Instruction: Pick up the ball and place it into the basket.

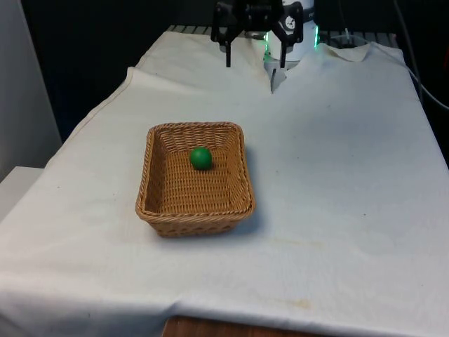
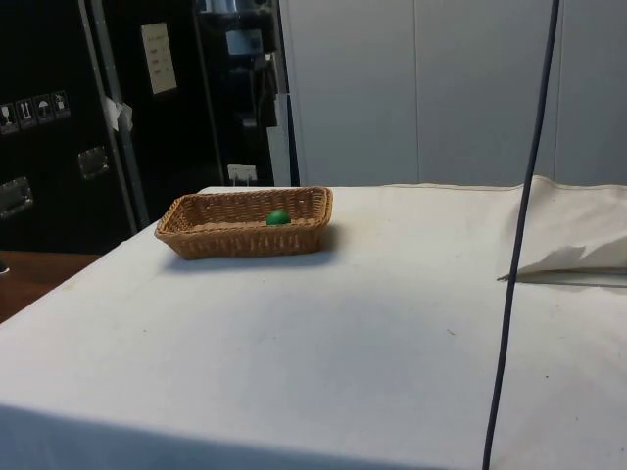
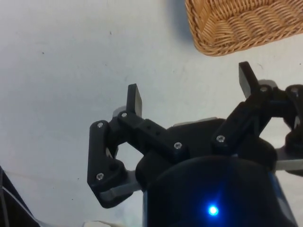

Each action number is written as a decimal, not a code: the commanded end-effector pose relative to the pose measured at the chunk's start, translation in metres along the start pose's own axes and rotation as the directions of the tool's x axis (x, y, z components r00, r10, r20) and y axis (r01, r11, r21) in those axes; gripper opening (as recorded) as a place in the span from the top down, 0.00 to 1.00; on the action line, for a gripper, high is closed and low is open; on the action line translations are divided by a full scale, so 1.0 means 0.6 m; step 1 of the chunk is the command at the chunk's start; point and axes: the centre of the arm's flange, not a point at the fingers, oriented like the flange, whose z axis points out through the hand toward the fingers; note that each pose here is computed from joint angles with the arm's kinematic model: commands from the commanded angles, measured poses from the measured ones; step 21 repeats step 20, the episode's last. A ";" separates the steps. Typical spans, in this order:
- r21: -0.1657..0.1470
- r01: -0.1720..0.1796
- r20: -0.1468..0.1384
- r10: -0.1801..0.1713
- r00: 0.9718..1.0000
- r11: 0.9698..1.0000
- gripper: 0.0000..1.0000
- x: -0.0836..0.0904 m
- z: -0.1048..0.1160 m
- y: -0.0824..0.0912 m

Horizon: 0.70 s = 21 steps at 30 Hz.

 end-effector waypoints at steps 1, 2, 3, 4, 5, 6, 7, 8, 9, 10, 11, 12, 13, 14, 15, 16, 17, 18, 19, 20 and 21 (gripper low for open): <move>-0.005 -0.014 -0.005 0.014 1.000 1.000 0.00 0.001 -0.007 0.000; -0.004 -0.020 -0.008 0.020 1.000 1.000 0.00 0.001 -0.009 -0.001; -0.003 -0.026 -0.012 0.026 1.000 1.000 0.00 0.002 -0.011 -0.002; -0.003 -0.026 -0.012 0.026 1.000 1.000 0.00 0.002 -0.011 -0.002; -0.003 -0.031 -0.015 0.031 0.999 1.000 0.00 0.002 -0.014 -0.002; -0.001 -0.043 -0.018 0.043 0.999 0.999 0.00 0.003 -0.016 -0.003; 0.000 -0.049 -0.020 0.049 0.999 0.999 0.00 0.003 -0.017 -0.004; 0.001 -0.056 -0.022 0.056 0.998 0.998 0.00 0.004 -0.017 -0.004; 0.003 -0.061 -0.023 0.061 0.998 0.998 0.00 0.004 -0.018 -0.005; 0.004 -0.068 -0.024 0.068 0.997 0.998 0.00 0.004 -0.018 -0.005; 0.006 -0.074 -0.023 0.074 0.997 0.997 0.00 0.004 -0.017 -0.006; 0.006 -0.068 -0.019 0.068 0.997 0.998 0.00 0.004 -0.016 -0.005; 0.006 -0.080 -0.023 0.080 0.996 0.997 0.00 0.004 -0.017 -0.006; 0.008 -0.087 -0.023 0.088 0.996 0.996 0.00 0.004 -0.017 -0.006; 0.011 -0.102 -0.022 0.102 0.995 0.995 0.00 0.003 -0.015 -0.006; 0.012 -0.109 -0.021 0.109 0.994 0.994 0.00 0.003 -0.015 -0.007; 0.014 -0.114 -0.021 0.114 0.993 0.993 0.00 0.003 -0.015 -0.008; 0.016 -0.120 -0.020 0.120 0.993 0.993 0.00 0.003 -0.014 -0.008; 0.018 -0.127 -0.019 0.128 0.992 0.992 0.00 0.002 -0.013 -0.007; 0.011 -0.115 -0.017 0.115 0.993 0.993 0.00 0.004 -0.014 -0.008; 0.011 -0.115 -0.017 0.115 0.993 0.993 0.00 0.004 -0.014 -0.008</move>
